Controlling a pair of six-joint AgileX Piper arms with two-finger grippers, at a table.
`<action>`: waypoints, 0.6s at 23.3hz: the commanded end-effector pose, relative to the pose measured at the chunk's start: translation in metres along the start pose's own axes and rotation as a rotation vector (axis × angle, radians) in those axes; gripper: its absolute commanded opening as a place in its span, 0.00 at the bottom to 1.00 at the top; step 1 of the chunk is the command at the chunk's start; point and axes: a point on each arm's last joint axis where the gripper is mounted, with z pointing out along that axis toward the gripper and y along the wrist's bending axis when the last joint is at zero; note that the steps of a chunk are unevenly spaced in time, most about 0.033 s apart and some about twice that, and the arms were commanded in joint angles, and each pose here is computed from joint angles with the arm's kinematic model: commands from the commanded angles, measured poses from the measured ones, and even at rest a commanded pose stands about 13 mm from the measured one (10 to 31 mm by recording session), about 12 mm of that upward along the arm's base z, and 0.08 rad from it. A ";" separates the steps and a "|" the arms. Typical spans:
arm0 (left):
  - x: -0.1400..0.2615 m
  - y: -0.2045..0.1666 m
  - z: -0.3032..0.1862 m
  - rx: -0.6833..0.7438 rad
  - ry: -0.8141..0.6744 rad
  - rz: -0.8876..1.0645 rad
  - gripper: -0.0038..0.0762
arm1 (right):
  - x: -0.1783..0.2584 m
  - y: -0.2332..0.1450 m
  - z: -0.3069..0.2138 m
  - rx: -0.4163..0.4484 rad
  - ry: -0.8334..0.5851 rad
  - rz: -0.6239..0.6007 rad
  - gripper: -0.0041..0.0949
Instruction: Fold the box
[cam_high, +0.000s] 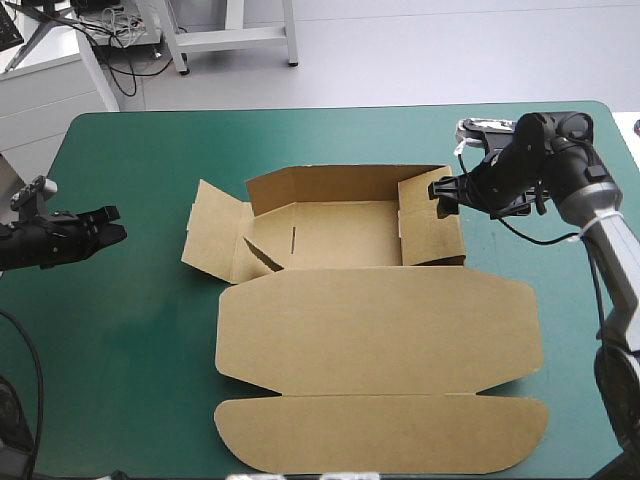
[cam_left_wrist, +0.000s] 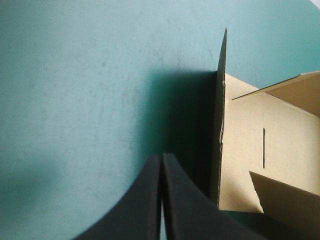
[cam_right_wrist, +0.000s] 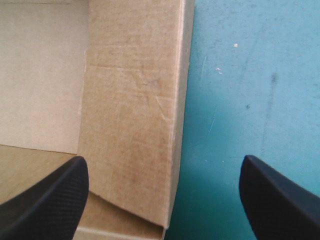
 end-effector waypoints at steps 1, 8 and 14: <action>-0.007 -0.015 -0.014 0.038 -0.072 0.005 0.04 | -0.009 0.001 0.000 -0.012 -0.062 -0.007 0.81; -0.008 -0.013 -0.013 0.032 -0.080 0.002 0.04 | -0.022 -0.006 0.054 -0.001 -0.004 0.009 0.77; -0.009 -0.009 -0.013 -0.019 -0.093 0.026 0.04 | -0.021 -0.007 0.064 0.000 0.029 -0.005 0.44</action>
